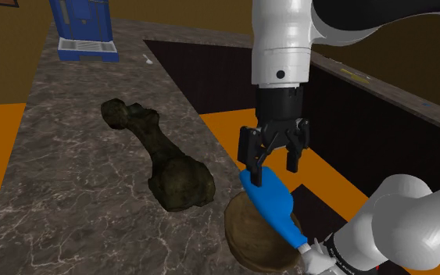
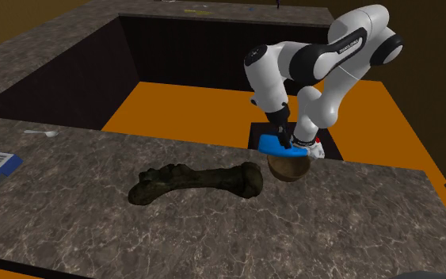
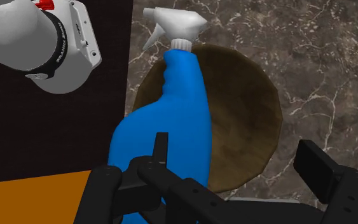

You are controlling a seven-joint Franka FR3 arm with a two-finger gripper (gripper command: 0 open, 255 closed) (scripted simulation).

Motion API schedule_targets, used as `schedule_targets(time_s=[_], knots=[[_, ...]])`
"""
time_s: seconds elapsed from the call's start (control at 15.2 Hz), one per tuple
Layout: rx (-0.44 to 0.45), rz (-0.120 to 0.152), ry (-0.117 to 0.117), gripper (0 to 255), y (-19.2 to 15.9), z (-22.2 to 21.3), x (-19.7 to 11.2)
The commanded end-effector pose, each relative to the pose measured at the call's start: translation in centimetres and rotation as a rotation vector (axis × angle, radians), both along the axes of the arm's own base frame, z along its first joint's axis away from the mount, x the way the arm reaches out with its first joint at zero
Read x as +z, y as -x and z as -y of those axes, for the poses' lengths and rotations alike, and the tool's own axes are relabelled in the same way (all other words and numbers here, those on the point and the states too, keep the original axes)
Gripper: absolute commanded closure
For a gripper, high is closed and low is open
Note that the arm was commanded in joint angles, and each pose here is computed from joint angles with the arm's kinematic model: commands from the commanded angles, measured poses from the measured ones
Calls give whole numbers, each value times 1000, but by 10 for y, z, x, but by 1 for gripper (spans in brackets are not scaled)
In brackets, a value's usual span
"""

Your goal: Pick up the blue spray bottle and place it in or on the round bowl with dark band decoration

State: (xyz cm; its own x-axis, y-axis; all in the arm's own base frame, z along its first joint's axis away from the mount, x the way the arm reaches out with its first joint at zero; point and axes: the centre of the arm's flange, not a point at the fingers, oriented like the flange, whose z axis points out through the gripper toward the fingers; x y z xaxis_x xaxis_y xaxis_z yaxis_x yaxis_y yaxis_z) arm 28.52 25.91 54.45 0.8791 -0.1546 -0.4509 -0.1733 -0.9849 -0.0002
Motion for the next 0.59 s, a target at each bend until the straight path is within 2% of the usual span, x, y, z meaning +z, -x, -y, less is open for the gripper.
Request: schedule_targets(time_s=[0.0, 0.13, 0.53], knots=[[0, 0, 0, 0, -9, 2, 17], [0, 0, 0, 0, -19, 4, 39], [0, 0, 0, 0, -19, 4, 39]])
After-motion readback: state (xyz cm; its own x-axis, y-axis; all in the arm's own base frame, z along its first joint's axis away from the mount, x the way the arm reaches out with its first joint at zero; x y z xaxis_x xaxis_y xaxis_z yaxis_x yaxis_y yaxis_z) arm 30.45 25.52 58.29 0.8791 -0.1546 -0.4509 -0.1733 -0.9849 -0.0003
